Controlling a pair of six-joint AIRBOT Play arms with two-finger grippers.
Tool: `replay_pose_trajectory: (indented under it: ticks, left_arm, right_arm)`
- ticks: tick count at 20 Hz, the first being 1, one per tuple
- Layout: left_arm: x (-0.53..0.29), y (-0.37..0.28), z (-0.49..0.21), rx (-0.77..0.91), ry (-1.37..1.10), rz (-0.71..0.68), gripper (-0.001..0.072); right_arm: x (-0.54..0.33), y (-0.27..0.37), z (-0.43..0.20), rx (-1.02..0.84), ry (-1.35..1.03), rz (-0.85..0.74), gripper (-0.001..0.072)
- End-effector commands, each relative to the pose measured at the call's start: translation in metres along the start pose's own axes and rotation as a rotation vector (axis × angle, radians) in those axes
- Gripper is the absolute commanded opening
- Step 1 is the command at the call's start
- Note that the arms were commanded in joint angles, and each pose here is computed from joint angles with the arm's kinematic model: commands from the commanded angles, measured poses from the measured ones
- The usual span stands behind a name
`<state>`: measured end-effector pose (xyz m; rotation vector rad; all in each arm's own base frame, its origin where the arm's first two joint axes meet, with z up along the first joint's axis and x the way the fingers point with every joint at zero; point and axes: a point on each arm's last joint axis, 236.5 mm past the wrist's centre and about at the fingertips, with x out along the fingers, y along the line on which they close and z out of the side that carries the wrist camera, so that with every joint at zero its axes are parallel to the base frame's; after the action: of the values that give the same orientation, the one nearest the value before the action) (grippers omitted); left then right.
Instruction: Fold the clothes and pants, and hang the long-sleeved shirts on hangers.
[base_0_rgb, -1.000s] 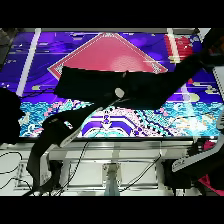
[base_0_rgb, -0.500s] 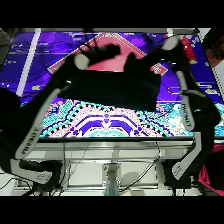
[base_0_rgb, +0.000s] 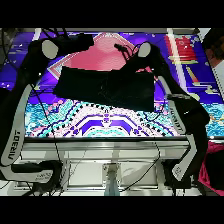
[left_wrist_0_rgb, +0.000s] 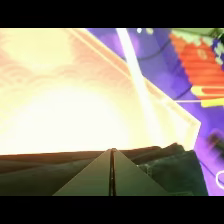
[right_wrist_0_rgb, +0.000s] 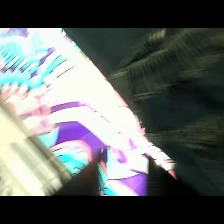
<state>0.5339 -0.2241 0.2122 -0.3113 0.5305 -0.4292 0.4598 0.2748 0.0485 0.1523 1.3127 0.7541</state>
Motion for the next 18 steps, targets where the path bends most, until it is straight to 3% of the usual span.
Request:
replay_pose_trajectory:
  ticks: [1,4,8,12,13,14,15,18]
  left_arm:
    - [-0.003,0.006,-0.015,0.074,0.070,0.014,0.0009]
    - [-0.014,0.000,-0.013,0.124,0.078,0.005,0.0009]
    - [-0.036,-0.008,-0.022,0.179,0.142,-0.008,0.0009]
    - [-0.040,-0.007,-0.038,0.213,0.212,-0.013,0.0009]
    - [-0.041,-0.007,-0.038,0.212,0.213,-0.013,0.0009]
    - [-0.041,-0.007,-0.038,0.213,0.213,-0.013,0.0009]
    - [-0.041,-0.007,-0.038,0.213,0.213,-0.013,0.0010]
    - [-0.040,-0.007,-0.038,0.212,0.214,-0.013,0.0009]
  right_arm:
    - [-0.057,-0.057,0.012,0.005,-0.090,-0.053,0.0037]
    - [-0.116,-0.145,0.003,0.176,-0.193,-0.073,0.0035]
    - [-0.118,-0.199,-0.061,0.391,-0.223,0.220,0.0034]
    - [-0.059,-0.218,-0.146,0.697,-0.134,0.354,0.0063]
    - [-0.049,-0.220,-0.156,0.727,-0.117,0.349,0.0271]
    - [-0.041,-0.224,-0.165,0.734,-0.094,0.317,0.0554]
    - [-0.033,-0.231,-0.173,0.746,-0.064,0.257,0.0671]
    - [-0.015,-0.246,-0.176,0.785,-0.040,0.133,0.0667]
